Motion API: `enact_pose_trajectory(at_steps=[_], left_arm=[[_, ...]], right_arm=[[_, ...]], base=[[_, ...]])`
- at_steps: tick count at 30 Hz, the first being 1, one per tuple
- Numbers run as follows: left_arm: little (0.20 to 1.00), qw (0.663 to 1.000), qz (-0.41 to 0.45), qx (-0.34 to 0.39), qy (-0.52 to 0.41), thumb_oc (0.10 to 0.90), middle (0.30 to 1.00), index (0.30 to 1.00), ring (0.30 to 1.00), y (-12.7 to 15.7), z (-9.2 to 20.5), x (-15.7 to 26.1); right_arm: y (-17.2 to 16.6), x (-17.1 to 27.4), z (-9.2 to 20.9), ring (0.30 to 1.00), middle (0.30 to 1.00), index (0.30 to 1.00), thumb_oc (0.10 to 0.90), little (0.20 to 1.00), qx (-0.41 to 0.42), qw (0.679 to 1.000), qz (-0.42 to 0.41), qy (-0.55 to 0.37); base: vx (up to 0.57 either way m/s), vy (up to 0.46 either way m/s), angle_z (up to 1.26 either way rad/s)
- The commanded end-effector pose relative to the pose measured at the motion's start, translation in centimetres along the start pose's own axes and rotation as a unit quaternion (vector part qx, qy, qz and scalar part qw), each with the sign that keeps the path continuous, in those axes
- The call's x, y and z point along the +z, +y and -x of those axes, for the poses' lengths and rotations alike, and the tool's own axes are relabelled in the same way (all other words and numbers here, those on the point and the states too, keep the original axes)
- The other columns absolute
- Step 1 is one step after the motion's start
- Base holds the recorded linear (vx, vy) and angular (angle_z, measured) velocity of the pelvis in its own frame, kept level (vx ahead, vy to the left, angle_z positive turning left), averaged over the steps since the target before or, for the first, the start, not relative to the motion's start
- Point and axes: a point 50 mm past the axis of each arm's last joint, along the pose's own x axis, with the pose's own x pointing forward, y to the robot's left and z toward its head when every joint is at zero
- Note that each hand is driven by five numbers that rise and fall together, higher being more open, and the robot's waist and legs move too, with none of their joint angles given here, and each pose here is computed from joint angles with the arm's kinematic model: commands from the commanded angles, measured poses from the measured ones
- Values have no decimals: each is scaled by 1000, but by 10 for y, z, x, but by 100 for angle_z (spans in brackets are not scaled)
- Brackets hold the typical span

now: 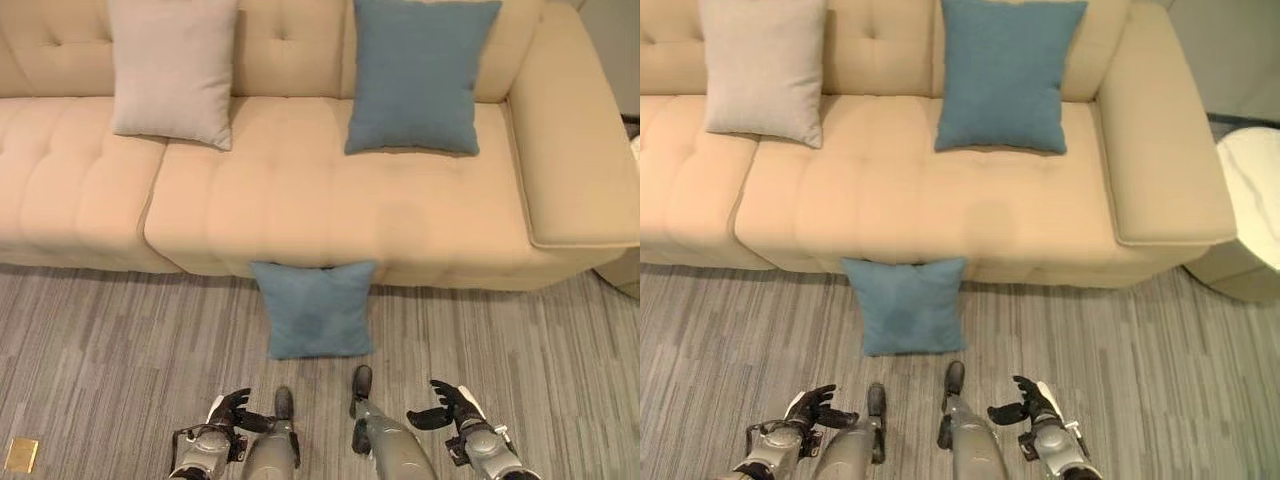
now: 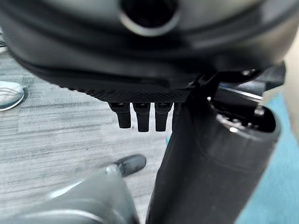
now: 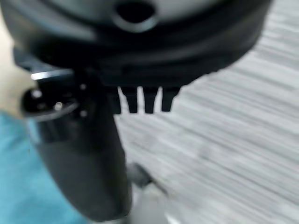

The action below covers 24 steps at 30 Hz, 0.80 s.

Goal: Pick up all the scattered cushions and arrange them neatly on the sofa.

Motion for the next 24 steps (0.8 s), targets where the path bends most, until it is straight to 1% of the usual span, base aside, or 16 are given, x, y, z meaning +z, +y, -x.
enact_pose_trajectory(at_steps=[1,5,8,9,10,11,12,14,15,17,18,19,24], left_arm=[[900,999,-8,17,29,800,900,900,900,9,6,-25],[900,999,-5,28,15,800,900,900,900,15,4,-17],[900,999,7,41,-22,800,900,900,900,21,1,3],[900,999,7,41,-22,800,900,900,900,21,1,3],[900,998,13,47,-45,800,900,900,900,24,1,14],[900,998,13,47,-45,800,900,900,900,24,1,14],[900,996,14,53,-71,800,900,900,900,26,0,26],[900,994,16,58,-86,800,900,900,900,28,0,34],[900,991,25,70,-114,800,900,900,900,32,1,48],[900,986,44,82,-142,800,900,900,900,35,1,63],[900,986,44,82,-142,800,900,900,900,35,1,64],[900,982,56,90,-156,800,900,900,900,37,2,72],[900,958,110,121,-235,800,900,900,900,46,7,127]], right_arm=[[-5,-6,4,900,900,900,800,900,-14,1000,5,-11],[-1,11,1,900,900,900,800,900,-7,999,12,-38],[-1,30,0,900,900,900,800,900,-9,997,14,-71],[-1,30,0,900,900,900,800,900,-9,997,14,-71],[-3,41,-1,900,900,900,800,900,-12,995,16,-93],[-3,41,-1,900,900,900,800,900,-12,995,16,-93],[-6,56,0,900,900,900,800,900,-18,992,16,-123],[-8,63,0,900,900,900,800,900,-21,990,15,-137],[-11,83,2,900,900,900,800,900,-28,984,20,-173],[-16,105,3,900,900,900,800,900,-41,977,27,-209],[-16,105,3,900,900,900,800,900,-41,977,27,-209],[-19,117,4,900,900,900,800,900,-49,972,29,-227],[-34,184,14,900,900,900,800,900,-98,944,23,-315]], base=[[82,112,-18],[50,173,-35],[-3,90,-44],[4,89,-18],[3,55,-15],[1,88,4],[0,34,3],[-2,24,1],[-37,26,0],[-49,-6,-1],[-50,-22,1],[-47,-19,4],[-97,-38,5]])
